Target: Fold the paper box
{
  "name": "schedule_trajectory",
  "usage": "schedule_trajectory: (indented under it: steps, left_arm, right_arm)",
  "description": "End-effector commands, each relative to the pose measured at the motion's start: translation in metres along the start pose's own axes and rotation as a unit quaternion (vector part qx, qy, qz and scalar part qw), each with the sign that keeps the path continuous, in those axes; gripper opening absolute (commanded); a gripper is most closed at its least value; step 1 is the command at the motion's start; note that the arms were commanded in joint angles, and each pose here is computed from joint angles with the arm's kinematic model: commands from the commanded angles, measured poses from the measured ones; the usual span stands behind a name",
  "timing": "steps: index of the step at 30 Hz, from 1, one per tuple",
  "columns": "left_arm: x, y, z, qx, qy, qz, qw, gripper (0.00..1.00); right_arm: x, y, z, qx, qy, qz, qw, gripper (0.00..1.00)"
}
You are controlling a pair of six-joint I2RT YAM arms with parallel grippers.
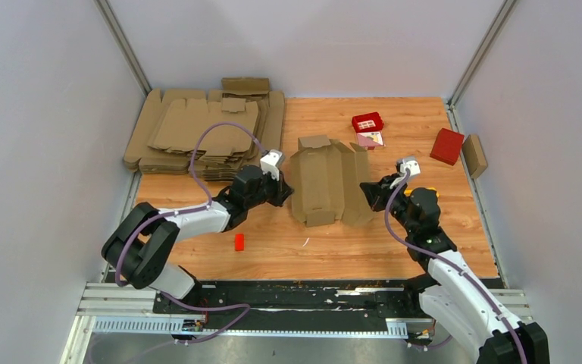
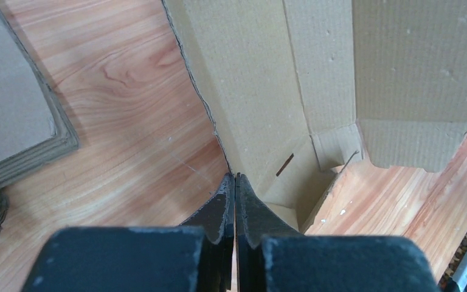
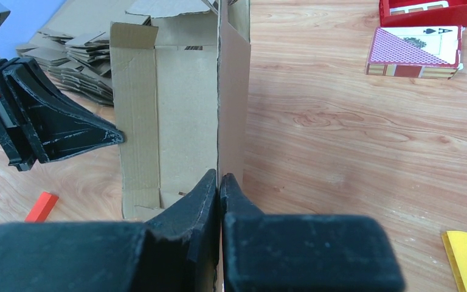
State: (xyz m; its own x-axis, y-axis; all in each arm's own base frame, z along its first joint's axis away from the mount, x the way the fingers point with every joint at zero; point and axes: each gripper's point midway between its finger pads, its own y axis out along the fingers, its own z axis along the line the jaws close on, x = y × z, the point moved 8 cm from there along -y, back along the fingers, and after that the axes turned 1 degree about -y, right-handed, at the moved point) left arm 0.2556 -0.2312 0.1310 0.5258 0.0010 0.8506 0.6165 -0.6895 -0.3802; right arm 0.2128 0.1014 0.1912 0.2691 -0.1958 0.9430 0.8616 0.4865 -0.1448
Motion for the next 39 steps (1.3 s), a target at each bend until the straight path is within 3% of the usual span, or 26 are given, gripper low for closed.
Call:
schedule_trajectory:
  steps: [1,7,14,18,22,24,27,30,34,36,39]
  left_arm:
    - [0.015,-0.009,0.0,0.011,0.03,-0.039,0.999,0.0]
    - [0.023,-0.026,-0.002,0.012,0.074,-0.074,0.994,0.0]
    - [0.019,-0.03,-0.016,0.037,0.174,-0.089,0.98,0.0]
    - [0.015,-0.027,-0.02,0.039,0.195,-0.081,0.977,0.0]
    - [0.012,-0.026,-0.018,0.043,0.203,-0.077,0.975,0.0]
    - [0.011,-0.026,-0.018,0.042,0.202,-0.076,0.975,0.0]
    - [0.008,-0.025,-0.018,0.04,0.198,-0.077,0.976,0.0]
    - [0.004,-0.021,-0.016,0.041,0.182,-0.079,0.979,0.0]
    - [-0.004,-0.011,-0.017,0.028,0.162,-0.072,0.984,0.0]
    - [-0.005,-0.007,-0.017,0.026,0.155,-0.068,0.985,0.0]
    - [-0.006,-0.005,-0.015,0.038,0.146,-0.061,0.987,0.08]
  right_arm:
    - [0.01,-0.002,0.008,0.025,-0.007,-0.033,0.999,0.05]
    - [0.008,-0.003,0.006,0.016,-0.007,-0.034,0.999,0.11]
    - [0.0,0.007,0.002,0.007,0.002,-0.003,1.0,0.16]
    - [-0.005,0.011,-0.001,-0.002,0.003,0.011,1.0,0.42]
    - [-0.007,0.013,-0.004,-0.012,0.002,0.018,1.0,0.59]
    - [-0.009,0.016,-0.006,-0.018,0.003,0.026,1.0,0.62]
    - [-0.012,0.02,-0.007,-0.016,0.007,0.042,0.999,0.59]
    - [-0.014,0.024,-0.004,0.003,0.005,0.051,0.999,0.34]
    - [-0.015,0.025,-0.003,0.011,0.003,0.054,0.998,0.18]
    - [-0.013,0.024,0.0,0.014,-0.001,0.049,0.999,0.17]
    - [-0.012,0.022,0.003,0.018,-0.011,0.041,0.999,0.17]
